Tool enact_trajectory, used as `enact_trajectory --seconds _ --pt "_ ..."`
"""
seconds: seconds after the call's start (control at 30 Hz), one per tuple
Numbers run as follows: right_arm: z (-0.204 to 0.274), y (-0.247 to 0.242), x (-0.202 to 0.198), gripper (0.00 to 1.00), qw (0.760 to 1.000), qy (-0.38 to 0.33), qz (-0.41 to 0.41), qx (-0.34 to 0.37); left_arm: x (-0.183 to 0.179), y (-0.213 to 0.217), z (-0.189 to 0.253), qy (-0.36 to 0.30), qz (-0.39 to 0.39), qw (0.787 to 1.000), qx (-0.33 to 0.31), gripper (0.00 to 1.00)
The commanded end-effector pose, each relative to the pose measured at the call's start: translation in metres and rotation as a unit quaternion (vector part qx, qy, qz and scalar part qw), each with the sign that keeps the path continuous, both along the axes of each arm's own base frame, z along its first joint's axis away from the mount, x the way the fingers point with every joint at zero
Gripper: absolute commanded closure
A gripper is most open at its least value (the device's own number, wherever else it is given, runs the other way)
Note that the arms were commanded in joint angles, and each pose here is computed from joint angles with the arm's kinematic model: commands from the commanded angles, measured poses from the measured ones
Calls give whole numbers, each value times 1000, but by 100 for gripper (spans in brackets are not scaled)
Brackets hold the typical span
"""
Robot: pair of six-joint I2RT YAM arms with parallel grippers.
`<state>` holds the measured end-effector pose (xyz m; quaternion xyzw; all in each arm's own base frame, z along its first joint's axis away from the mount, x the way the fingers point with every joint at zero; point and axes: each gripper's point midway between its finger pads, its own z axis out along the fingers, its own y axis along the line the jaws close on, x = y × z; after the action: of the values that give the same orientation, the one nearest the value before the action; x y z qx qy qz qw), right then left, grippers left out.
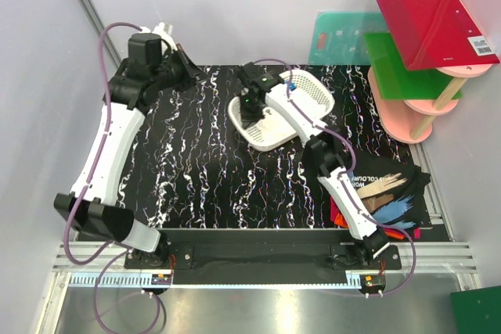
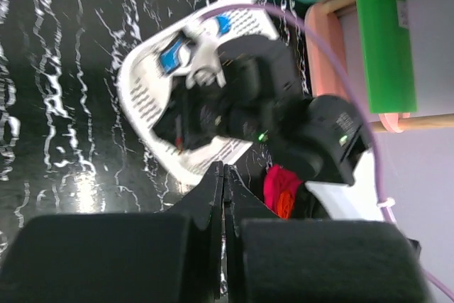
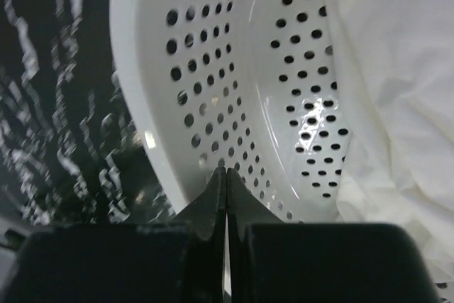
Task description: Fold and stack the t-shirts
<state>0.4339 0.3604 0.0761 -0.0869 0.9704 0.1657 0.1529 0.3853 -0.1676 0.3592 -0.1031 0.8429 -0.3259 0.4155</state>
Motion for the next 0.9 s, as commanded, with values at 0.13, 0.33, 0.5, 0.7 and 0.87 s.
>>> enact_trajectory --seconds 0.13,0.33,0.5,0.7,0.87 --pt "50 62 -92 100 989 59 112 82 -16 8 -33 39 -13 999 34 100" --pt "92 -20 -25 100 998 -60 -27 5 -14 -18 -89 119 -67 991 15 100" --pt "114 -110 22 100 975 -135 -155 -80 -21 -50 -144 204 -125 971 2 100" --pt "85 -189 39 100 950 -110 -255 -142 -33 -62 -158 221 -146 964 12 100" --pt "22 -200 30 100 951 -29 -246 -185 -46 -57 -160 224 -144 964 15 100"
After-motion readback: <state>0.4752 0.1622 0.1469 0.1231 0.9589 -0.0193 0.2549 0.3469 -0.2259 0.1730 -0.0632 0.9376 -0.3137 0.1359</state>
